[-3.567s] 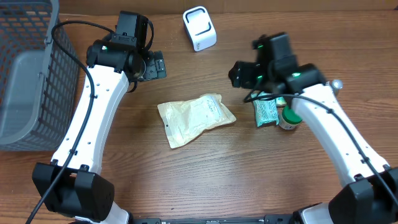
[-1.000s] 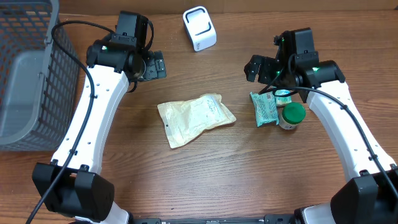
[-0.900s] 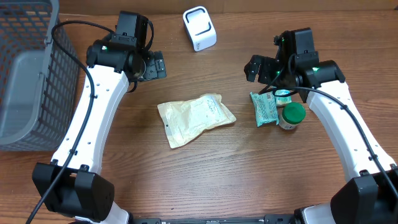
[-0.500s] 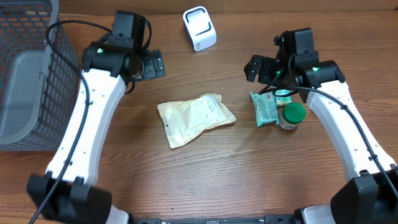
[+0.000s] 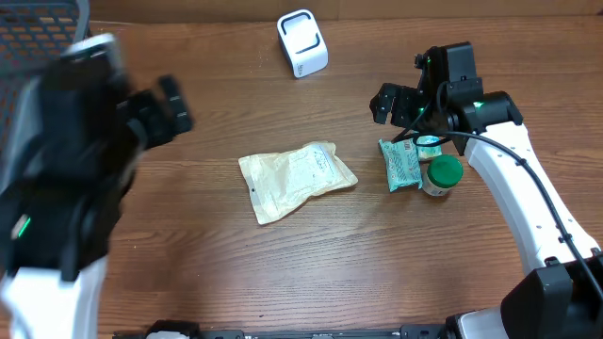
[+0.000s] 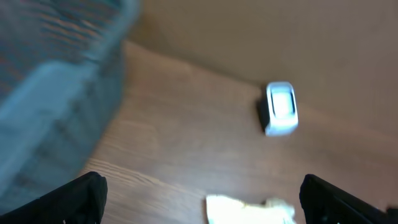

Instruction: Scan the item barcode

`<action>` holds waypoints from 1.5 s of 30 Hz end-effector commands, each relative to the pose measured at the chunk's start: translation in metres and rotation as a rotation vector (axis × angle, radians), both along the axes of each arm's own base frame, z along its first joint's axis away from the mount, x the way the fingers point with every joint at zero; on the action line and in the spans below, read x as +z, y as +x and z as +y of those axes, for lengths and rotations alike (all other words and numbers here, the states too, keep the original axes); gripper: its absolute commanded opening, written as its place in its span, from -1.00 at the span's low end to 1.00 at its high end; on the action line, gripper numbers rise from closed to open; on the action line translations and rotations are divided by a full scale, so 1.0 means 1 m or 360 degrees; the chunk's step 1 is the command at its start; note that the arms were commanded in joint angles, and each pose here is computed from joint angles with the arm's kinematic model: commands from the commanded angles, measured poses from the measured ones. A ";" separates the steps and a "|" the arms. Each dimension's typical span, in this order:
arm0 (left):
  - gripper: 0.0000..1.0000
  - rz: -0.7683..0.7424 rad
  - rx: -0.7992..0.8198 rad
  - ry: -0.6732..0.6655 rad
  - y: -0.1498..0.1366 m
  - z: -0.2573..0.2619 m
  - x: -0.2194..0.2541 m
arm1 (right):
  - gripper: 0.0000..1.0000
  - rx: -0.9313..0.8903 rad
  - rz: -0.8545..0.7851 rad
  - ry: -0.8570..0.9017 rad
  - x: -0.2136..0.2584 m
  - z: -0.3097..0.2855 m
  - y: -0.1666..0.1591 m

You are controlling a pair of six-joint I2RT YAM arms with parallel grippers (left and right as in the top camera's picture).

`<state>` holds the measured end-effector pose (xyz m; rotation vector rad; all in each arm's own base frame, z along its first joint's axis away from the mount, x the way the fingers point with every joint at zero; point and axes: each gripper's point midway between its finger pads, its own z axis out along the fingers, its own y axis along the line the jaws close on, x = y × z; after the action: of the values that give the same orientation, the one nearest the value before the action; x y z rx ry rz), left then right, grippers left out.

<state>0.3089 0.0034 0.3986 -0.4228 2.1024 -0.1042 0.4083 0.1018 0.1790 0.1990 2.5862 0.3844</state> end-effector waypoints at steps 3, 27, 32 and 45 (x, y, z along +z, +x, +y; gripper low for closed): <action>1.00 -0.0335 0.0179 0.0021 -0.067 0.033 0.057 | 1.00 -0.0003 -0.0033 -0.0007 0.006 -0.001 0.003; 1.00 0.0047 0.0168 0.0029 -0.103 0.031 -0.082 | 1.00 -0.0003 -0.0033 -0.0007 0.006 -0.001 0.003; 1.00 0.0171 0.0123 0.0034 -0.120 0.025 -0.124 | 1.00 -0.0003 -0.0033 -0.0007 0.006 -0.001 0.003; 1.00 0.0378 -0.0064 0.0063 -0.156 0.007 -0.164 | 1.00 -0.0003 -0.0033 -0.0007 0.006 -0.001 0.003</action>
<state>0.1540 0.0110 0.2357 -0.4089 2.3425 -0.0456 0.4081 0.1018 0.1789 0.1995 2.5870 0.3849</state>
